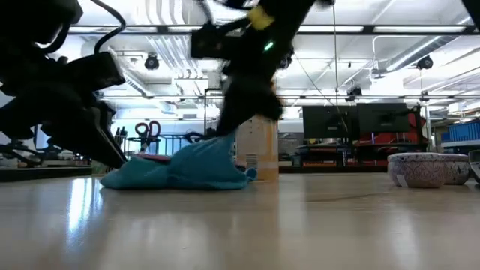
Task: Apply microfiber cloth
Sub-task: Wipe the front and back of the cellphone using the blue microfiber cloth
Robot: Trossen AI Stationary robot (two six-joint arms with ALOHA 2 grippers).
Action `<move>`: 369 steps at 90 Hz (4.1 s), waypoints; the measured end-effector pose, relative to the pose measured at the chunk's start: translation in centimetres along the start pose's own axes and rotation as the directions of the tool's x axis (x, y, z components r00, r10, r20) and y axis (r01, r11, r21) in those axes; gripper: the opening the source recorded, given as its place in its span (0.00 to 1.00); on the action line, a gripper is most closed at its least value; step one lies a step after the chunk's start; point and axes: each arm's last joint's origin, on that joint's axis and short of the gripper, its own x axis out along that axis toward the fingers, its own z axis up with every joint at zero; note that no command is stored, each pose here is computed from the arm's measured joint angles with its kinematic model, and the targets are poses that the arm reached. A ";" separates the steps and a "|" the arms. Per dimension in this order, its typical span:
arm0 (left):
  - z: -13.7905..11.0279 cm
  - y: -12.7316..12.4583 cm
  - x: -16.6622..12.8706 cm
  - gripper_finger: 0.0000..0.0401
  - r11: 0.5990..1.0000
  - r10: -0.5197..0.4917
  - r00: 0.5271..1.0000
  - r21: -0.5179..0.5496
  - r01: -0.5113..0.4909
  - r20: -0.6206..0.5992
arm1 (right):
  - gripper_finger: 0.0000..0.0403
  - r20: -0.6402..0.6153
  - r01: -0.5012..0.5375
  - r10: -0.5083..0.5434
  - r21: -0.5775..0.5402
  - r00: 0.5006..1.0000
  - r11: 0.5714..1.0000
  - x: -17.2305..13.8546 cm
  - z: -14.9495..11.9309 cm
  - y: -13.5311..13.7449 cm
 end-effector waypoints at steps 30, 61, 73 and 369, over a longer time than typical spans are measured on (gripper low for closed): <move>1.8 -0.1 3.3 0.19 0.996 0.015 0.995 0.087 -0.024 0.100 | 0.00 -0.117 -0.092 0.097 0.050 0.988 0.995 -4.5 -1.6 3.8; 5.4 1.1 2.4 0.19 0.990 0.142 0.971 -0.037 -0.138 0.194 | 0.00 -0.164 -0.005 0.028 0.140 0.986 0.990 -5.1 -3.5 6.6; 5.4 2.5 4.0 0.19 0.988 -0.040 0.969 -0.137 0.075 0.244 | 0.00 -0.160 0.030 0.004 0.210 0.987 0.977 -3.7 -4.7 7.3; 3.3 -8.3 8.1 0.00 0.860 -0.470 0.883 0.223 0.458 0.002 | 0.00 0.305 -0.029 -0.097 0.384 0.948 0.923 4.6 -3.2 2.3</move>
